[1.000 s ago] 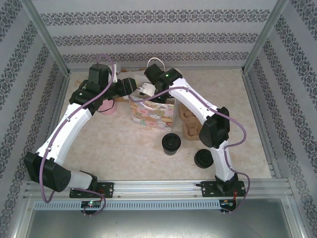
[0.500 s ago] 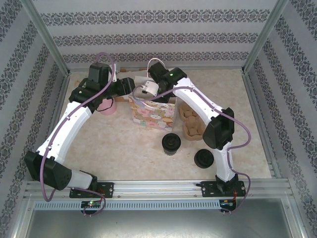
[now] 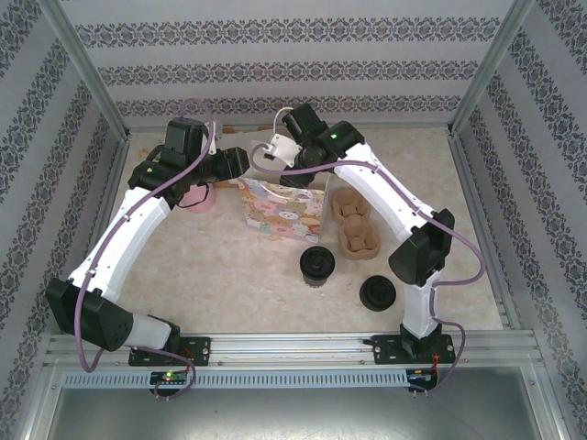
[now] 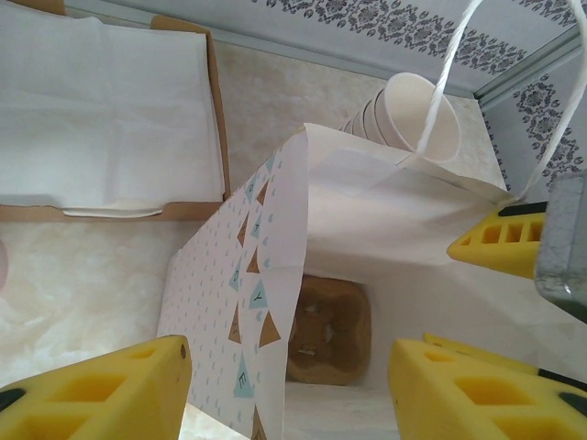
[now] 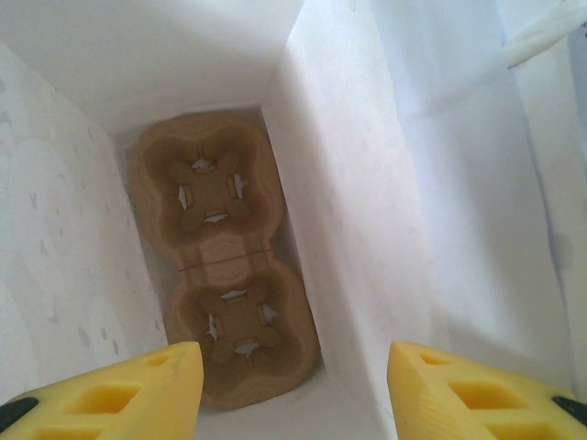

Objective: Pack the takeout coffee

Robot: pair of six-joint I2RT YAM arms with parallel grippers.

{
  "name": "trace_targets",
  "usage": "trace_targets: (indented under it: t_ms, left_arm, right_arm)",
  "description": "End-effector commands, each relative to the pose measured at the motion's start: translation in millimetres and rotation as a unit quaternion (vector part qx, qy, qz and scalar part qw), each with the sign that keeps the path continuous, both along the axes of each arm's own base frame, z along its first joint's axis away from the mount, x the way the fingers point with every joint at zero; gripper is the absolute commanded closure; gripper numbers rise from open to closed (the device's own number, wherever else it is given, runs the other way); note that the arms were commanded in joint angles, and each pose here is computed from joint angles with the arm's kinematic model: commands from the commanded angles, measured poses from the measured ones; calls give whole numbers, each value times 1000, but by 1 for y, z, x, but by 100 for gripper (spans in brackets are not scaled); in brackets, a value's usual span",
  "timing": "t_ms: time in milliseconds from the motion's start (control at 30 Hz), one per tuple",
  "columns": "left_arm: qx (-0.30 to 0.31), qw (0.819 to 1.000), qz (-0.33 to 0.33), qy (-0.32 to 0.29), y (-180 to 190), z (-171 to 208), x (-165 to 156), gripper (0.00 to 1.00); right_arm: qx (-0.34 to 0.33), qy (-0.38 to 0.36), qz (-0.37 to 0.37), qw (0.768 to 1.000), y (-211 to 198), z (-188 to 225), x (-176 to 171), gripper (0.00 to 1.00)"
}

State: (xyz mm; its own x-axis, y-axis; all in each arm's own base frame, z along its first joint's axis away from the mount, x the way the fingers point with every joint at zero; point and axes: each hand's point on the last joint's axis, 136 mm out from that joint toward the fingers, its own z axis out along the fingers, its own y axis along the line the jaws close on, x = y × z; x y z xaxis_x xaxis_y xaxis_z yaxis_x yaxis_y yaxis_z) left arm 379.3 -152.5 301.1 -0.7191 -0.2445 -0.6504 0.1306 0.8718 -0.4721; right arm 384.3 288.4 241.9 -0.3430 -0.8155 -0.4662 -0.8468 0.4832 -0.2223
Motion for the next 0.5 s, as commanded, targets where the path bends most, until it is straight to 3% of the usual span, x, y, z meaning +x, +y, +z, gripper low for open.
trace_targets:
  t_ms: [0,467]
  left_arm:
    - [14,1000,-8,-8,1,5,-3,40]
    - [3,999,-13,-37,0,14,-6,38]
  right_arm:
    - [31,-16,0,999,4,24,-10,44]
    - [111,-90,-22,990,-12,108,-40,42]
